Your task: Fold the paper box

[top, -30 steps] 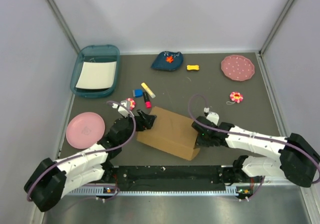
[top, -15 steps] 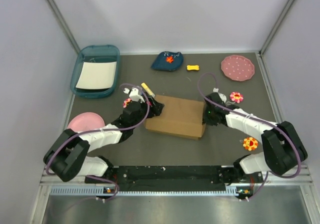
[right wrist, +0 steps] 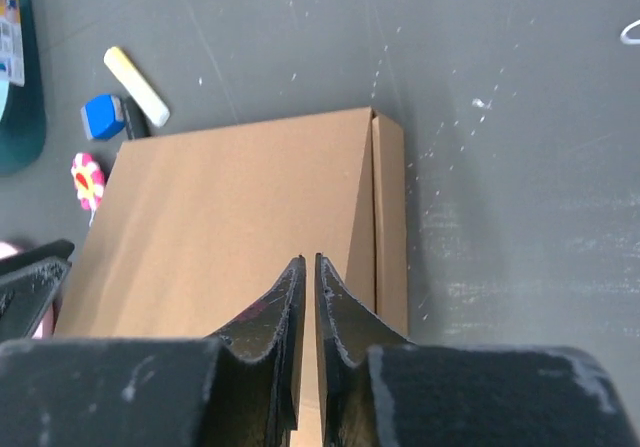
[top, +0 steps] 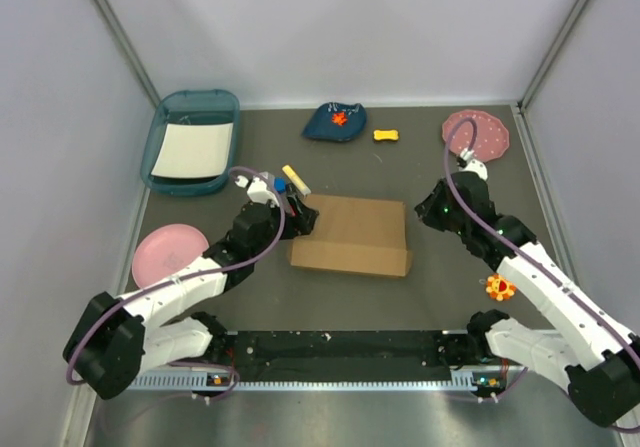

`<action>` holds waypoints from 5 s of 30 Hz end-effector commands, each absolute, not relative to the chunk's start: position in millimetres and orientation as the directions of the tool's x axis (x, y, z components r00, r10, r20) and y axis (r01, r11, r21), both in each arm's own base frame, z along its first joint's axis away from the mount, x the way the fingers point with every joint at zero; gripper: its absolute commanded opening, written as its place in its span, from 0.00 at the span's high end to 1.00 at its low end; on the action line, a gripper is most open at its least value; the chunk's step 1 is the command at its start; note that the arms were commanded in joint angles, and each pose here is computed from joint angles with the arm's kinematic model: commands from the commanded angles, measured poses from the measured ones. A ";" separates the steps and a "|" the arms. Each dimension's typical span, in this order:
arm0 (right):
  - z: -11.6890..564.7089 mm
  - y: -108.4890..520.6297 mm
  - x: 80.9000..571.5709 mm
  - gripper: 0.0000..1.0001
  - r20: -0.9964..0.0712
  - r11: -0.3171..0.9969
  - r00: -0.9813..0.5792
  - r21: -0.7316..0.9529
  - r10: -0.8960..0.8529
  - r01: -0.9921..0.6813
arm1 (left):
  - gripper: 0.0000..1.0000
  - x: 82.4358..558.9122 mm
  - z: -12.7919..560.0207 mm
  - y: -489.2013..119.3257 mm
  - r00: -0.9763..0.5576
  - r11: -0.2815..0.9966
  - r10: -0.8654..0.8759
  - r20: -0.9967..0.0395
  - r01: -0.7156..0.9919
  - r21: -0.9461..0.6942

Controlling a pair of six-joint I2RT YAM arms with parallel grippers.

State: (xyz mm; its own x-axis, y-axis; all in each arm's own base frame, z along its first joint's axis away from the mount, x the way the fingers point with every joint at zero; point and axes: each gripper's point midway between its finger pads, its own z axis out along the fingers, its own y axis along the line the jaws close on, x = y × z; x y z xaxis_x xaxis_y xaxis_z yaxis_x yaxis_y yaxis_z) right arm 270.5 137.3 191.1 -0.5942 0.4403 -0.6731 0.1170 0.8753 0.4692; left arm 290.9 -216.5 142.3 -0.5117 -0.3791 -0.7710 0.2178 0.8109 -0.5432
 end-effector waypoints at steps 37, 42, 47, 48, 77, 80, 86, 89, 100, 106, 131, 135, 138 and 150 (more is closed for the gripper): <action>119.2 210.4 221.6 0.45 -0.291 0.705 -0.865 0.703 0.408 0.096 | 0.34 246.5 139.9 -247.5 -0.707 0.654 -0.334 -0.623 0.302 -0.693; 105.9 198.4 220.6 0.47 -0.321 0.743 -0.852 0.660 0.414 0.113 | 0.42 247.7 137.6 -238.0 -0.688 0.699 -0.315 -0.653 0.298 -0.651; 102.6 188.0 220.9 0.47 -0.361 0.779 -0.842 0.617 0.402 0.108 | 0.46 249.8 131.7 -228.6 -0.669 0.740 -0.296 -0.682 0.291 -0.607; 101.0 186.5 221.1 0.47 -0.362 0.787 -0.843 0.607 0.399 0.112 | 0.47 249.8 129.3 -227.5 -0.671 0.746 -0.292 -0.681 0.286 -0.602; 162.8 219.9 230.6 0.94 -0.498 0.677 -0.812 0.713 0.305 -0.183 | 0.33 261.1 211.5 -222.7 -0.412 0.638 -0.480 -0.775 0.443 -0.630; 134.5 220.6 221.8 0.94 -0.441 0.692 -0.855 0.708 0.273 -0.144 | 0.39 250.3 175.9 -247.2 -0.582 0.619 -0.344 -0.737 0.449 -0.644; 89.6 205.1 202.9 0.93 -0.373 0.764 -0.896 0.643 0.239 -0.064 | 0.46 235.3 97.0 -239.5 -0.722 0.697 -0.251 -0.644 0.327 -0.638; 72.9 193.8 196.6 0.93 -0.356 0.809 -0.907 0.588 0.226 -0.029 | 0.48 228.4 65.5 -233.1 -0.773 0.744 -0.207 -0.599 0.274 -0.610; 55.8 176.9 191.5 0.90 -0.328 0.875 -0.926 0.484 0.187 0.006 | 0.40 248.3 74.5 -217.7 -0.734 0.822 -0.218 -0.643 0.218 -0.527; 76.1 187.2 205.5 0.94 -0.419 0.822 -0.874 0.568 0.246 -0.042 | 0.27 264.2 149.2 -224.0 -0.609 0.756 -0.332 -0.721 0.284 -0.589; 85.8 224.6 193.8 1.00 -0.346 0.558 -0.875 0.823 0.340 -0.108 | 0.24 262.9 157.4 -222.1 -0.588 0.721 -0.372 -0.719 0.305 -0.623; 157.2 225.3 212.9 1.00 -0.487 0.544 -0.792 0.804 0.368 -0.241 | 0.23 267.8 173.0 -221.7 -0.557 0.716 -0.384 -0.736 0.324 -0.618; 149.8 218.1 213.8 1.00 -0.488 0.584 -0.788 0.785 0.376 -0.207 | 0.22 278.0 159.0 -207.2 -0.548 0.773 -0.404 -0.733 0.225 -0.594; 67.0 189.8 207.2 0.63 -0.429 0.731 -0.821 0.682 0.377 -0.021 | 0.12 271.8 91.7 -217.5 -0.685 0.785 -0.315 -0.657 0.201 -0.586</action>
State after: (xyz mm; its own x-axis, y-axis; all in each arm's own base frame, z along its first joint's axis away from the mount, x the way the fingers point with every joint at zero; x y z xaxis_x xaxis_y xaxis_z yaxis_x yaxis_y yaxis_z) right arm 202.8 198.7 95.9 -0.8078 0.4032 -0.4301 -0.0725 0.6561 0.7512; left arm 277.4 -201.4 111.4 -0.6181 -0.3786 -0.6889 0.1480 0.8046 -0.5750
